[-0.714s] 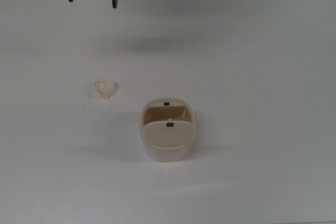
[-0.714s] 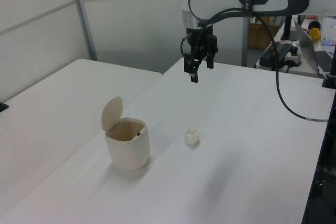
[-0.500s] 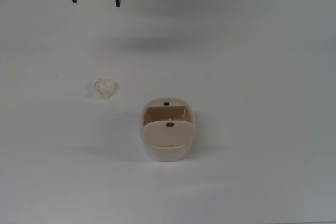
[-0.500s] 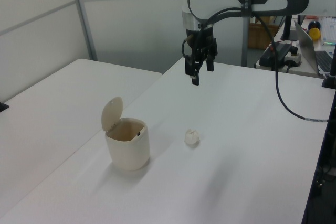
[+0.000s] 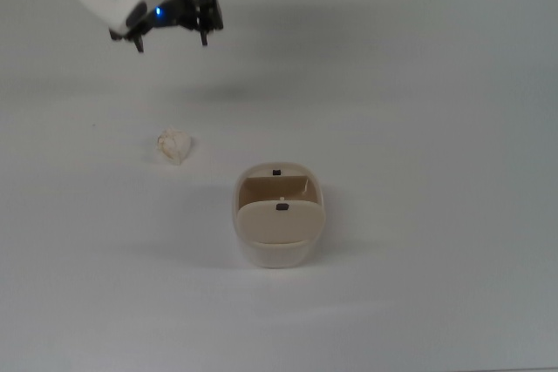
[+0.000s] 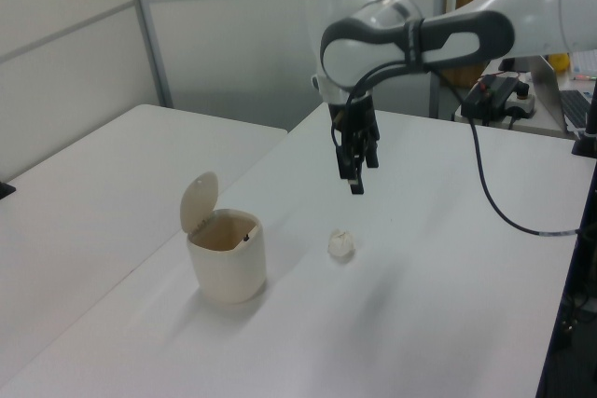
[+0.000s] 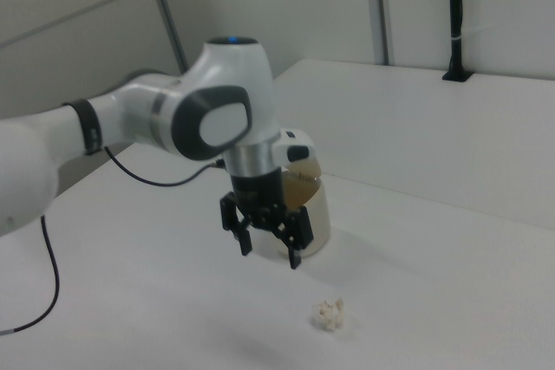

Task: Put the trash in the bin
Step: 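Lower the open gripper down onto the crumpled white paper ball, then close the gripper on the paper ball and lift it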

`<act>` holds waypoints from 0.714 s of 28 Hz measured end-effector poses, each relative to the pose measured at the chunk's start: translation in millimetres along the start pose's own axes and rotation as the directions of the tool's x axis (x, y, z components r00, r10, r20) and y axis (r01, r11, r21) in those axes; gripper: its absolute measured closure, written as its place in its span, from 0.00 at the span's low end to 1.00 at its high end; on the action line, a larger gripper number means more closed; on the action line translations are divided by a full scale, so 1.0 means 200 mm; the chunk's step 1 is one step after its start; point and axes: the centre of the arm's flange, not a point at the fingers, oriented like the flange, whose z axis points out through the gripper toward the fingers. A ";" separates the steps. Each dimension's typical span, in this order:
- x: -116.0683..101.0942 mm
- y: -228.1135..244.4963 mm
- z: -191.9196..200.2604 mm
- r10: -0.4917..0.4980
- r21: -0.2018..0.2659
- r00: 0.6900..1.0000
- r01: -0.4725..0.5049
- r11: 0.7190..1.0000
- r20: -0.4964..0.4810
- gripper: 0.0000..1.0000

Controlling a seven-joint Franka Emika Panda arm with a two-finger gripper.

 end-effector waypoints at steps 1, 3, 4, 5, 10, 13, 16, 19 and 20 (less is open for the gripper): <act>0.02 0.01 0.04 0.000 -0.002 1.000 0.000 1.000 -0.002 0.00; 0.07 0.04 0.14 0.003 -0.008 1.000 -0.003 1.000 -0.005 0.00; 0.08 0.05 0.19 0.004 -0.011 1.000 -0.004 1.000 -0.004 0.00; 0.10 0.06 0.23 0.006 -0.014 1.000 -0.006 1.000 -0.002 0.00; 0.18 0.12 0.47 0.011 -0.022 1.000 -0.011 1.000 0.016 0.00; 0.22 0.14 0.56 0.010 -0.039 1.000 -0.009 0.999 0.021 0.00; 0.26 0.15 0.64 0.015 -0.053 1.000 -0.013 0.999 0.021 0.00; 0.28 0.15 0.68 0.022 -0.056 1.000 -0.021 0.998 0.011 0.00; 0.30 0.15 0.70 0.024 -0.058 1.000 -0.024 0.998 0.005 0.00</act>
